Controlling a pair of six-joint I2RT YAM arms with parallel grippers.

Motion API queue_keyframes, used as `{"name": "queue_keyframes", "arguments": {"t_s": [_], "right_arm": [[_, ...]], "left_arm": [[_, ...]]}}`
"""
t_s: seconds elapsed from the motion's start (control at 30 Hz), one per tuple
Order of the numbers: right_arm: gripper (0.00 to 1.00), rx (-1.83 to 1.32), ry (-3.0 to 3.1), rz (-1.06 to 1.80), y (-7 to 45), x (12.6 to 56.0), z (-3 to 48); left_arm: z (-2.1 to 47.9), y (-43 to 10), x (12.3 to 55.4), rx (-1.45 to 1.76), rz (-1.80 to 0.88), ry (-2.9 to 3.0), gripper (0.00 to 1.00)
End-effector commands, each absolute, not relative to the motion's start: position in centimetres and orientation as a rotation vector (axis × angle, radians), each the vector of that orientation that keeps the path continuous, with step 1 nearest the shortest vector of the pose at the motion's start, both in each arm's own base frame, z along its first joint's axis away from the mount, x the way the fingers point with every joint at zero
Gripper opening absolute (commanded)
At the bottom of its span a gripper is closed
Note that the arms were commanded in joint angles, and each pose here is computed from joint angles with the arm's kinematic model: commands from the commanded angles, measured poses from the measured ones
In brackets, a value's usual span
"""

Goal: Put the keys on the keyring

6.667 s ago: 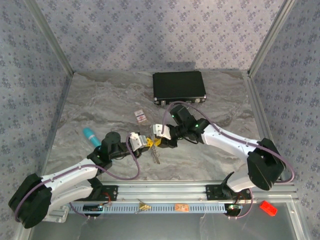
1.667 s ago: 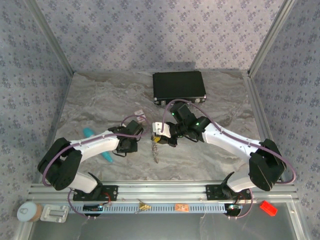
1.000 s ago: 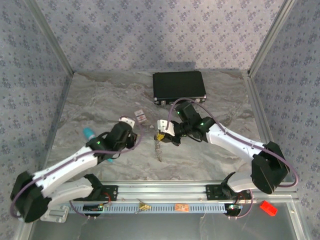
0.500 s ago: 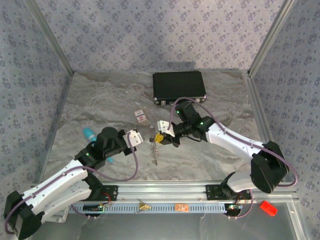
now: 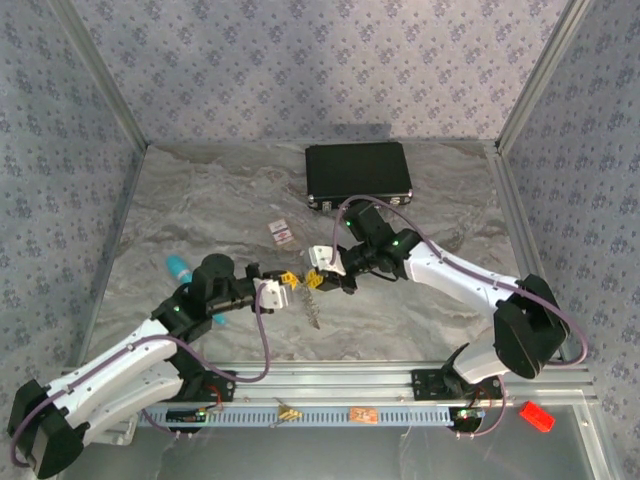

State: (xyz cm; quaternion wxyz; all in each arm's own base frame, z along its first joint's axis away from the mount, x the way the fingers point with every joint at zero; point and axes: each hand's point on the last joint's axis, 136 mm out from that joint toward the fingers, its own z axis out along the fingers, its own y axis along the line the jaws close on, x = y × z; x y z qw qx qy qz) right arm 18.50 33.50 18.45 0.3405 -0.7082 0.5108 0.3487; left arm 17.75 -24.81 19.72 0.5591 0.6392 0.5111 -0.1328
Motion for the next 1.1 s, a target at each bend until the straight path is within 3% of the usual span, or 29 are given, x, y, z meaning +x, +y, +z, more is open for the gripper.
{"name": "queue_keyframes", "arguments": {"t_s": [0.0,1.07], "right_arm": [[0.00,-1.857,1.269,0.940,34.0,18.4,19.7],[0.00,-1.872,1.312,1.029,34.3,19.0,19.9]], "left_arm": [[19.7,-25.5,16.8,1.565,-0.349,1.130,0.00],[19.3,-26.4,15.1,1.686,-0.354,1.030,0.00]]}}
